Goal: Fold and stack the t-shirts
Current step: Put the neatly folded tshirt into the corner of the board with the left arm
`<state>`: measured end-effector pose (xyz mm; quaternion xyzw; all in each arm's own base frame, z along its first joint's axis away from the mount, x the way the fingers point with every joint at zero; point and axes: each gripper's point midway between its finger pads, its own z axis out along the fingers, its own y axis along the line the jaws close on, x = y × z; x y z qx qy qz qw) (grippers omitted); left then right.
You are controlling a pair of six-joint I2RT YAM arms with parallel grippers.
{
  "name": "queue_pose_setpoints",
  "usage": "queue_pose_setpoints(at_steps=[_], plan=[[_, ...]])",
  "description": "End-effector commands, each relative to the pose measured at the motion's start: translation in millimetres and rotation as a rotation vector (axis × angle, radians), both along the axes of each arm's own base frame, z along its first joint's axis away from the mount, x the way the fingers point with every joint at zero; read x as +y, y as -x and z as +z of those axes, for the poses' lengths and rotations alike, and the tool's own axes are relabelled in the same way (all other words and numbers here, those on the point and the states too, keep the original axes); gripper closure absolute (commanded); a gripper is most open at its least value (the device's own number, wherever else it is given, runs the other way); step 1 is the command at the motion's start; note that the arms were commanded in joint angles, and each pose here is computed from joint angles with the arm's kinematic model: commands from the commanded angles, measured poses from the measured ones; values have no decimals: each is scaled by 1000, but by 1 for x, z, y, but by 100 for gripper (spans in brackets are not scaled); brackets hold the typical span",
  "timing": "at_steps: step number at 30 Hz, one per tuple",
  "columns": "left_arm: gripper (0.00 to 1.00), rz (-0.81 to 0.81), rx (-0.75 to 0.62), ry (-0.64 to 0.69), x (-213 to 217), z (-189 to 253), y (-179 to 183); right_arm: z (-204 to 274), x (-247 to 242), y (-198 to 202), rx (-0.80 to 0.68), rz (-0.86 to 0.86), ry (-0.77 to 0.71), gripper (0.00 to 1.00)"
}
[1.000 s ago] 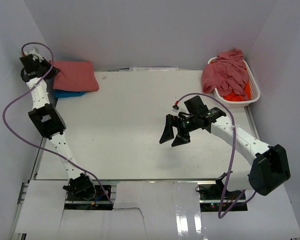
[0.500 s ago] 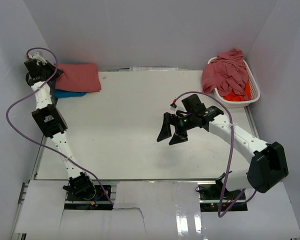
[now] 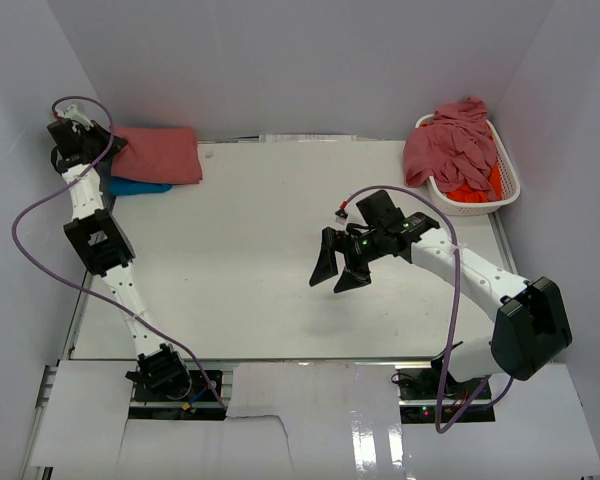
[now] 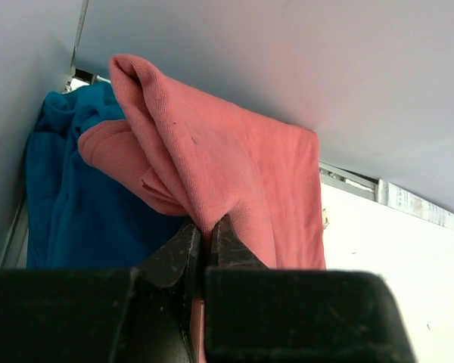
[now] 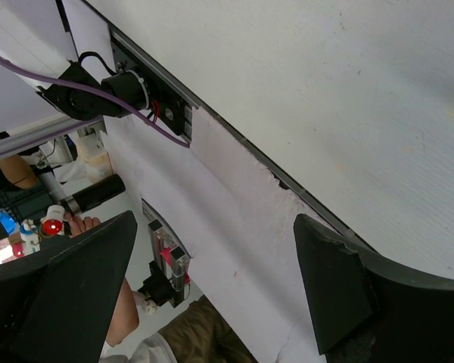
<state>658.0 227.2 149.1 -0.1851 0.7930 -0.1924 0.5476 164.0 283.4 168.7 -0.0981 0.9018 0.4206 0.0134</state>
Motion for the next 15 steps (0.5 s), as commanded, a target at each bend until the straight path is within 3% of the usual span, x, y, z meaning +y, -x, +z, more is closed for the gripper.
queue_pose_setpoints(at_steps=[1, 15], plan=[[94, 65, -34, 42, 32, 18, 9, 13, 9, -7, -41, 3, -34, 10], [81, -14, -74, -106, 37, 27, 14, 15, 14, -4, -23, 19, -30, 10]])
